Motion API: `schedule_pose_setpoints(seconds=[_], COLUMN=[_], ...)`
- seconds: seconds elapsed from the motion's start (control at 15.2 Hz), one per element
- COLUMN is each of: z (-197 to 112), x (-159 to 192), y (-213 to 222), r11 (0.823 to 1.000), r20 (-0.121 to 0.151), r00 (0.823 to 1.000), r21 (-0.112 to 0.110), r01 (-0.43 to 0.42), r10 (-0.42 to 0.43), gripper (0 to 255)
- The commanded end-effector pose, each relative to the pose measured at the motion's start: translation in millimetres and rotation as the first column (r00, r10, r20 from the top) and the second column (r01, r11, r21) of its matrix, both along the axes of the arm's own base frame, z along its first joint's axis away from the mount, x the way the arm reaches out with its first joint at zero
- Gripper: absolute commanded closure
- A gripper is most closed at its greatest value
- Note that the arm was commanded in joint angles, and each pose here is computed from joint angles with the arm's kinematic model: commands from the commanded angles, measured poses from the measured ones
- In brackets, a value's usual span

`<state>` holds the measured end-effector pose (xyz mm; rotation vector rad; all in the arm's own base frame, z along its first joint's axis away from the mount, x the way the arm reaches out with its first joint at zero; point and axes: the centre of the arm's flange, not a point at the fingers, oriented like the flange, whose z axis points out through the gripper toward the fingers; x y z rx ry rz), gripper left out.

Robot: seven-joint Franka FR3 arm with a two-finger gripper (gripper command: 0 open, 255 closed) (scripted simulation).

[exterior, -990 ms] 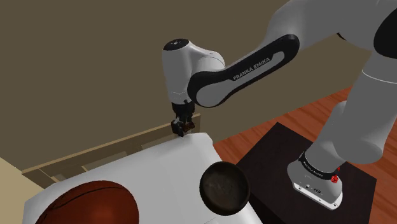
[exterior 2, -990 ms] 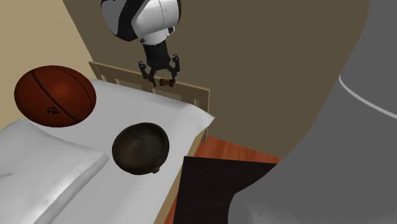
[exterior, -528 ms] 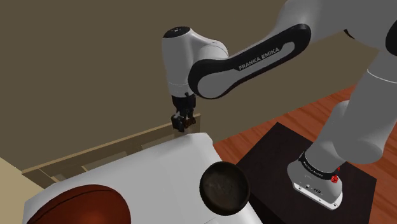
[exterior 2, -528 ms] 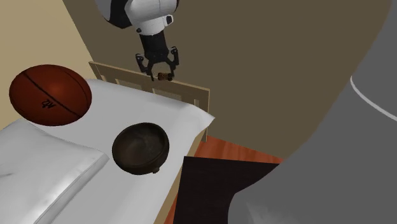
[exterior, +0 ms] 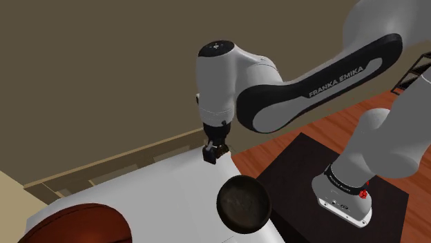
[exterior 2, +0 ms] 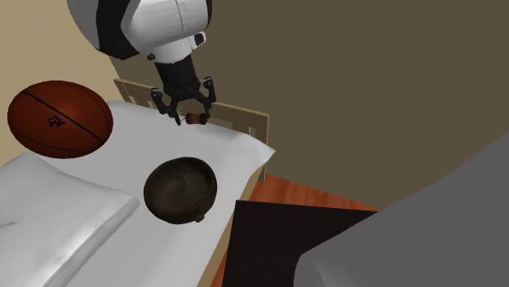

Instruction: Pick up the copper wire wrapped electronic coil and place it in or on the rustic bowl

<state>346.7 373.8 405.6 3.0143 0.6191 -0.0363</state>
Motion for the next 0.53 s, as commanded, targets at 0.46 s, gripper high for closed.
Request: schedule_pose_setpoints(seconds=[0.46], z=[2], x=[-117], y=[18], r11=[1.000], r20=[0.000], r00=[1.000], r21=[0.000], r01=[0.001], r10=[-0.001], gripper=[255])
